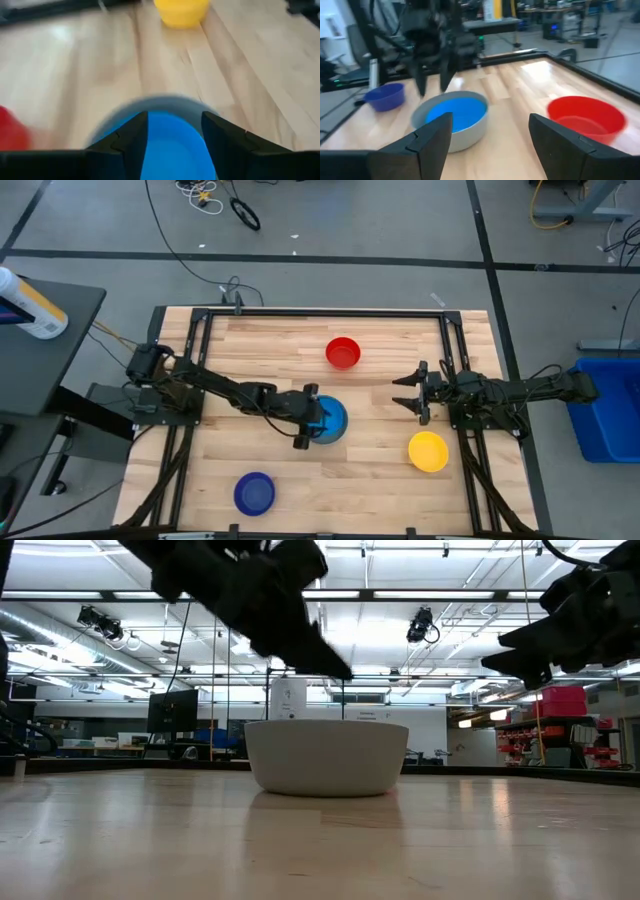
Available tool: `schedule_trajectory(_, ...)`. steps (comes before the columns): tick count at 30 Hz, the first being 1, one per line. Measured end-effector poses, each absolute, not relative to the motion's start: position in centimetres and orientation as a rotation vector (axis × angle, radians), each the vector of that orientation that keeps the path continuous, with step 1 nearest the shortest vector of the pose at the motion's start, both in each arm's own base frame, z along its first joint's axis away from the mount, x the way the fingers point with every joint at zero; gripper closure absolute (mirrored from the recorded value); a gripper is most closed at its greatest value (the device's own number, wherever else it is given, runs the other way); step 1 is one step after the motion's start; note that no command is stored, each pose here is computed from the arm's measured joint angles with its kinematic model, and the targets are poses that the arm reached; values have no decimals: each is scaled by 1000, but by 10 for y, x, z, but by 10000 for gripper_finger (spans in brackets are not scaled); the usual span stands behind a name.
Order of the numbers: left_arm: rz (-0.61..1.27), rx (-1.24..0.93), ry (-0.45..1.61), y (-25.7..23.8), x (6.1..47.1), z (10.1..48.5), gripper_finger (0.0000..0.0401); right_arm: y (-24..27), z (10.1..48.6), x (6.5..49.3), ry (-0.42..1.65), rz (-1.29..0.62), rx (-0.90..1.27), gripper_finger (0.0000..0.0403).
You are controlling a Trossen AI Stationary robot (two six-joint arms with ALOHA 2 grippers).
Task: Nest bowls inside each other
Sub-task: Stack the yellow bowl on the light blue bowl
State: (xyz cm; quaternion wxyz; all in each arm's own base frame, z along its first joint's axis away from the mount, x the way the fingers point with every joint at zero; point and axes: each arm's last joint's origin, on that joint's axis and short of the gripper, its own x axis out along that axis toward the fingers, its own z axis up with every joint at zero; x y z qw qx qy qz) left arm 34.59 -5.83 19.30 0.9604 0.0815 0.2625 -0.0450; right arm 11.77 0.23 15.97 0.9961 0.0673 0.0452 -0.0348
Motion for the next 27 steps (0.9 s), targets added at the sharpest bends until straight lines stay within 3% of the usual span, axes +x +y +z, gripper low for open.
schedule_trajectory(5,-28,239,416,-56,324,230,207,3,159,118,98,-33,136,147)
schedule_trajectory(11,81,237,313,-43,272,247,207,3,161,118,84,-33,125,162)
schedule_trajectory(20,224,162,179,-23,186,224,207,6,164,118,54,60,98,179)
schedule_trajectory(27,245,81,102,-16,148,202,207,10,172,118,-16,192,170,191)
